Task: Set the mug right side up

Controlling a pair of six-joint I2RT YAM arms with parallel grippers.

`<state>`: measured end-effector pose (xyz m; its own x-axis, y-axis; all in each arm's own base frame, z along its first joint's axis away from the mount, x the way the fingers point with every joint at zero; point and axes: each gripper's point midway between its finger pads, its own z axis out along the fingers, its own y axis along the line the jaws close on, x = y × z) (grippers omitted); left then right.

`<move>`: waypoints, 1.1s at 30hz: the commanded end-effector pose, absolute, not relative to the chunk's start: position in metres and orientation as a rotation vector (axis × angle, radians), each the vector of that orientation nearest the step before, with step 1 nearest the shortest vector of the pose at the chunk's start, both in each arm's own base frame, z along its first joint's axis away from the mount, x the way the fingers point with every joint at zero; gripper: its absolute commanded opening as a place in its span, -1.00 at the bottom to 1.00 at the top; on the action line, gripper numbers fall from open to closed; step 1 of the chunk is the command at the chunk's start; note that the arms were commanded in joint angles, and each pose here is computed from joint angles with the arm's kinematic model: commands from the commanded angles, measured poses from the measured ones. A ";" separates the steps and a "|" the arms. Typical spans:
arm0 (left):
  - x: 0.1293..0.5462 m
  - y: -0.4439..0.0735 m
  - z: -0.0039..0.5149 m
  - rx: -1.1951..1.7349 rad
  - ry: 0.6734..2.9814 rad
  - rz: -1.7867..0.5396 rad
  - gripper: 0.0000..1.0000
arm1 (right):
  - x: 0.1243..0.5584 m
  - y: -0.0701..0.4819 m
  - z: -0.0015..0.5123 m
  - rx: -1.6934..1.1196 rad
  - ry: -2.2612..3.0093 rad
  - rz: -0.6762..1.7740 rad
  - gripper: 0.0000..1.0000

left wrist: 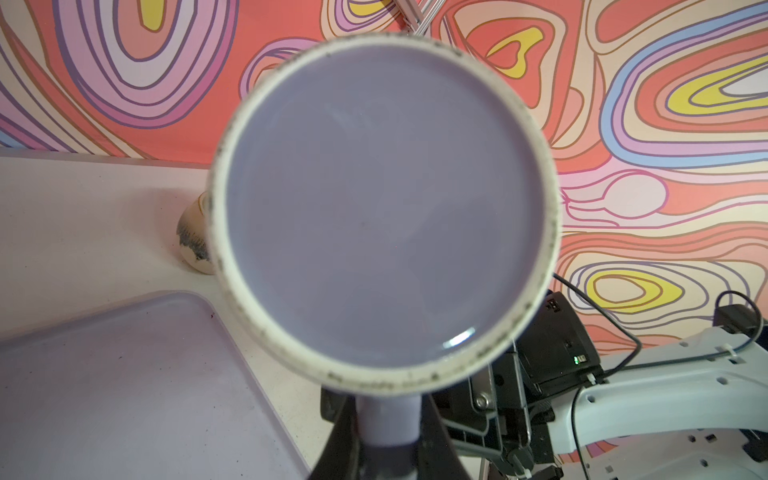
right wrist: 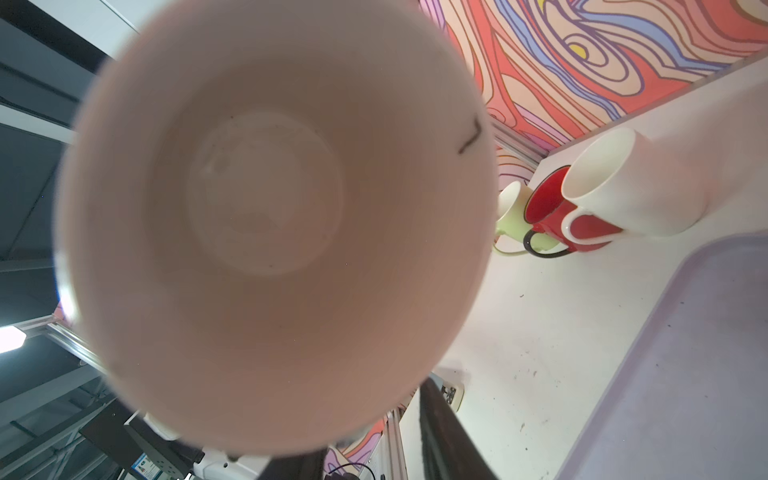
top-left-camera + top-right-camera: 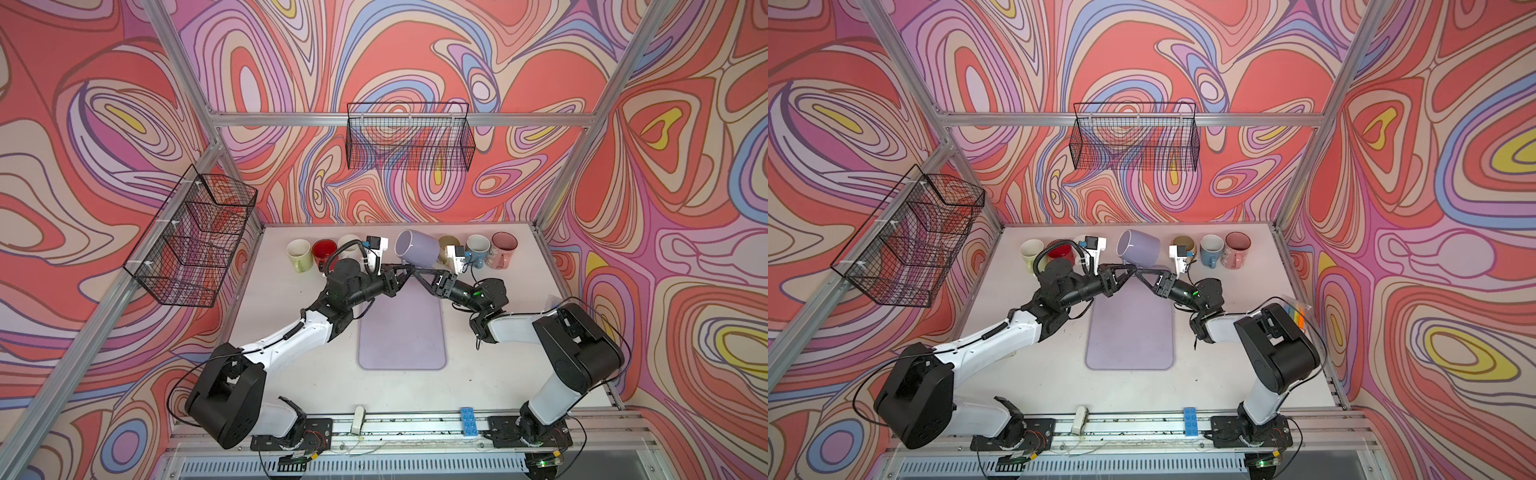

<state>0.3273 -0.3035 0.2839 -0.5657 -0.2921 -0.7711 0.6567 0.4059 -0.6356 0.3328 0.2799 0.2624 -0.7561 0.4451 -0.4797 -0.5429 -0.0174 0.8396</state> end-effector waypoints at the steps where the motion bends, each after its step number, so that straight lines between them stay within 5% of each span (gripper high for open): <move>1: 0.318 -0.303 0.327 0.366 1.572 -1.359 -1.00 | 0.336 0.281 0.275 -0.108 1.520 1.864 -0.30; 10: 0.322 -0.306 0.320 0.365 1.580 -1.363 -1.00 | 0.335 0.285 0.274 -0.112 1.511 1.889 -0.45; 25: 0.336 -0.298 0.287 0.327 1.656 -1.266 -0.99 | 0.335 0.286 0.274 -0.099 1.517 1.891 -1.00; 33: 0.342 -0.281 0.272 0.290 1.706 -1.187 -0.46 | 0.337 0.286 0.277 -0.111 1.528 1.859 -1.00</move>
<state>0.3364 -0.2950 0.2626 -0.5416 -0.3024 -0.7844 0.6472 0.4455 -0.6186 0.3387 0.2907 0.2484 -0.7964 0.4332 -0.4220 -0.4781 -0.0236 0.8780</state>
